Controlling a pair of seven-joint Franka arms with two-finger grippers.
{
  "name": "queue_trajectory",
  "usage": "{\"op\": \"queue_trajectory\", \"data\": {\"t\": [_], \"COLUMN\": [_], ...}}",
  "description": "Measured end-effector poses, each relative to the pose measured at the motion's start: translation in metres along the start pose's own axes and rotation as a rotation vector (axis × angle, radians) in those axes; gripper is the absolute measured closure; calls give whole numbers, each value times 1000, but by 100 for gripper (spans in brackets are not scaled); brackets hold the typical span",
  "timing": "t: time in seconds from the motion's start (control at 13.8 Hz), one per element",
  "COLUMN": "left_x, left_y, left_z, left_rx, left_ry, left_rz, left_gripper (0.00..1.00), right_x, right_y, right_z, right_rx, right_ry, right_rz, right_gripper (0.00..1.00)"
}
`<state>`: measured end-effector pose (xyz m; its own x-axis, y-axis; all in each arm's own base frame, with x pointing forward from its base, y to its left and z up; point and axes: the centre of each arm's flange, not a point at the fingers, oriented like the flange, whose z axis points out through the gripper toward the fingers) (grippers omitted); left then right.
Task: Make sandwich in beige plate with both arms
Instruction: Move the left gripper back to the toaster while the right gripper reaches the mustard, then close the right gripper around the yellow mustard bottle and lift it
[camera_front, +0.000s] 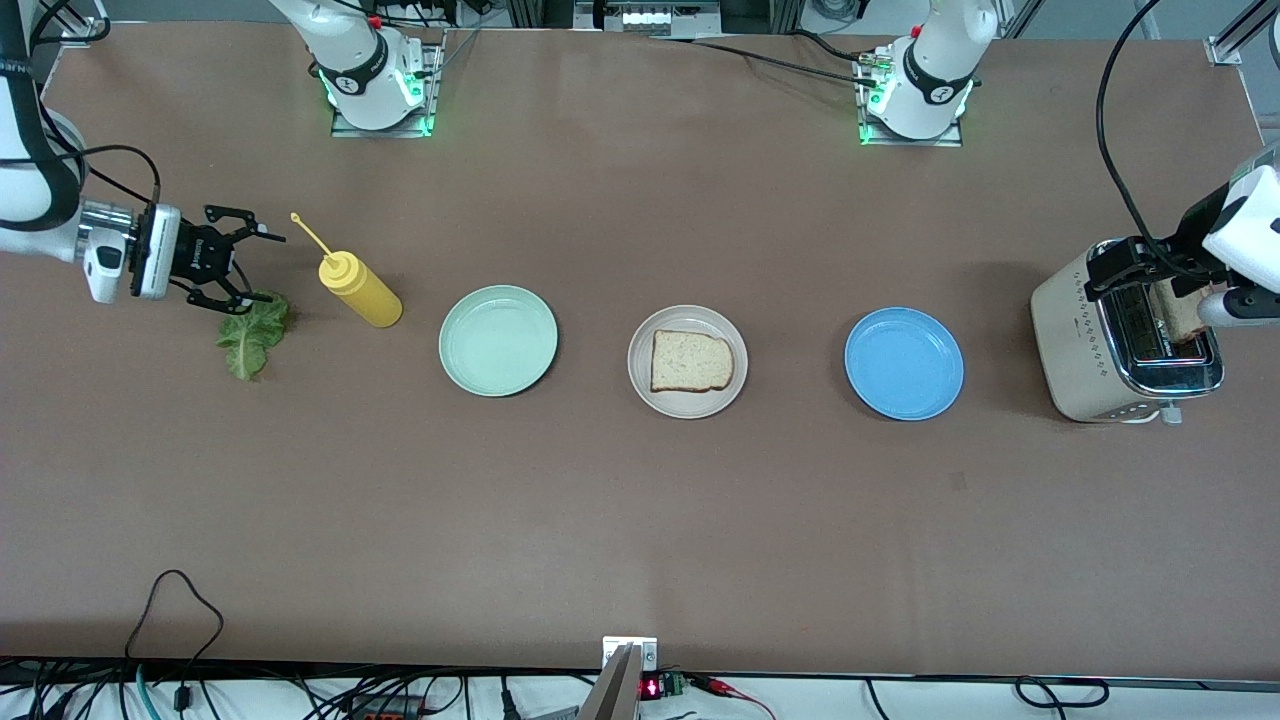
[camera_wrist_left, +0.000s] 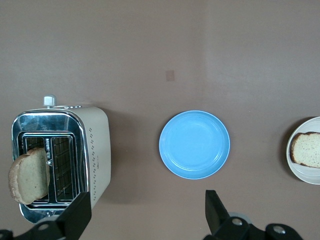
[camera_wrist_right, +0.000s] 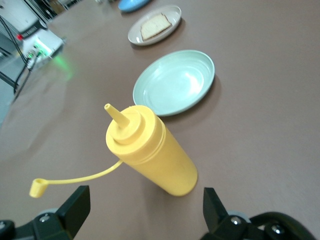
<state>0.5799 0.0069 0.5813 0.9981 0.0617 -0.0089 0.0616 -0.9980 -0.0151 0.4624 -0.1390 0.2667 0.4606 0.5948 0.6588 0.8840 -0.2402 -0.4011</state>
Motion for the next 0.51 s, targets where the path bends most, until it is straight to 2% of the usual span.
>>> {"op": "queue_trajectory", "data": {"t": [0.22, 0.51], "left_x": [-1, -1], "left_y": [0, -2], "left_z": [-1, 0], "left_rx": [0, 0], "left_ry": [0, -2], "left_rz": [-1, -3], "left_gripper": [0, 0], "right_x": [-22, -63], "right_y": [11, 22], "right_z": [29, 64], "right_rx": [38, 75], "right_ry": [95, 151], "right_rz": [-34, -55], "right_gripper": [0, 0]}}
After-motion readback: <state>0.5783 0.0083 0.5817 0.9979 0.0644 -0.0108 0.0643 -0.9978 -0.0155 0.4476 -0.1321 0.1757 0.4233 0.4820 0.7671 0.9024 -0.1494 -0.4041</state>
